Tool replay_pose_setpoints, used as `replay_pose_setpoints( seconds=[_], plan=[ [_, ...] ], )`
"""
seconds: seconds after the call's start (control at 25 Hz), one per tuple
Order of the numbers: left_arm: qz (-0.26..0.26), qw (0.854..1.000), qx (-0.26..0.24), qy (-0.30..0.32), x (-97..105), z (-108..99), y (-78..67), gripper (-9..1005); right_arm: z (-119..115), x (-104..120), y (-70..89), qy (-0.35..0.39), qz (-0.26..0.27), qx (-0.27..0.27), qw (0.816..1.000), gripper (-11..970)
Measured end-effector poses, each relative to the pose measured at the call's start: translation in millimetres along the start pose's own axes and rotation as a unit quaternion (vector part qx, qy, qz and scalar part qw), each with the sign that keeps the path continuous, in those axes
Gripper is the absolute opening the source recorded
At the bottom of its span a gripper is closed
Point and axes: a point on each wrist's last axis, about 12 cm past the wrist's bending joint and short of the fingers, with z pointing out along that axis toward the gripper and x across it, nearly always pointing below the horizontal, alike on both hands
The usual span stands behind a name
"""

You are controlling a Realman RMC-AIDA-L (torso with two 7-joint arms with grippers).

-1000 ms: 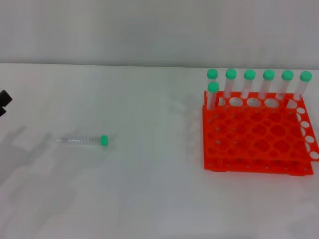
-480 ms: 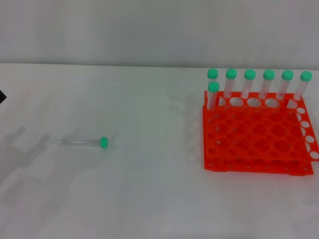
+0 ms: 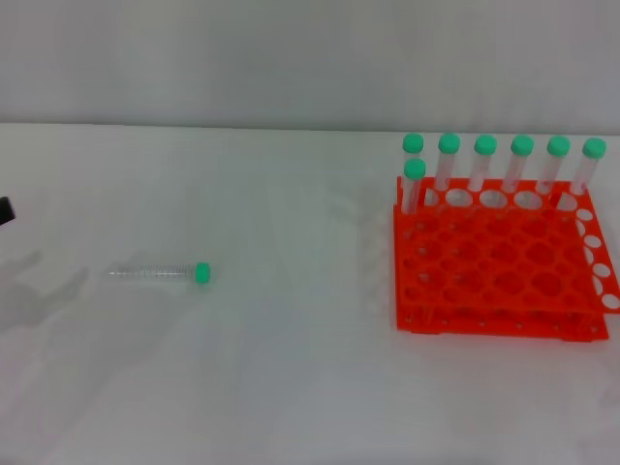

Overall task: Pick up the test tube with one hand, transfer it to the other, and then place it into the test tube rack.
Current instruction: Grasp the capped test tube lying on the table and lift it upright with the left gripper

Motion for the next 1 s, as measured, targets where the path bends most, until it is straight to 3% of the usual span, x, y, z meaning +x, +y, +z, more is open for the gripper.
replay_pose_setpoints(
  seconds=[0.4, 0.56, 0.76, 1.0],
  plan=[
    [0.059, 0.997, -0.021, 0.037, -29.4, -27.8, -0.6, 893, -2.9, 0.9, 2.3, -0.002, 0.002, 0.0, 1.0, 842],
    [0.093, 0.992, -0.032, 0.08, -47.5, -33.1, -2.4, 894, -3.3, 0.8, 4.2, -0.006, 0.005, -0.003, 1.0, 840],
    [0.16, 0.969, -0.042, 0.183, -71.8, -24.0, -3.7, 894, -0.3, 1.5, 4.8, -0.005, 0.006, -0.002, 1.0, 837],
    [0.24, 0.94, 0.008, 0.244, -90.3, 10.0, -9.7, 894, 8.2, 6.0, 3.7, 0.012, 0.007, 0.005, 1.0, 833]
  ],
)
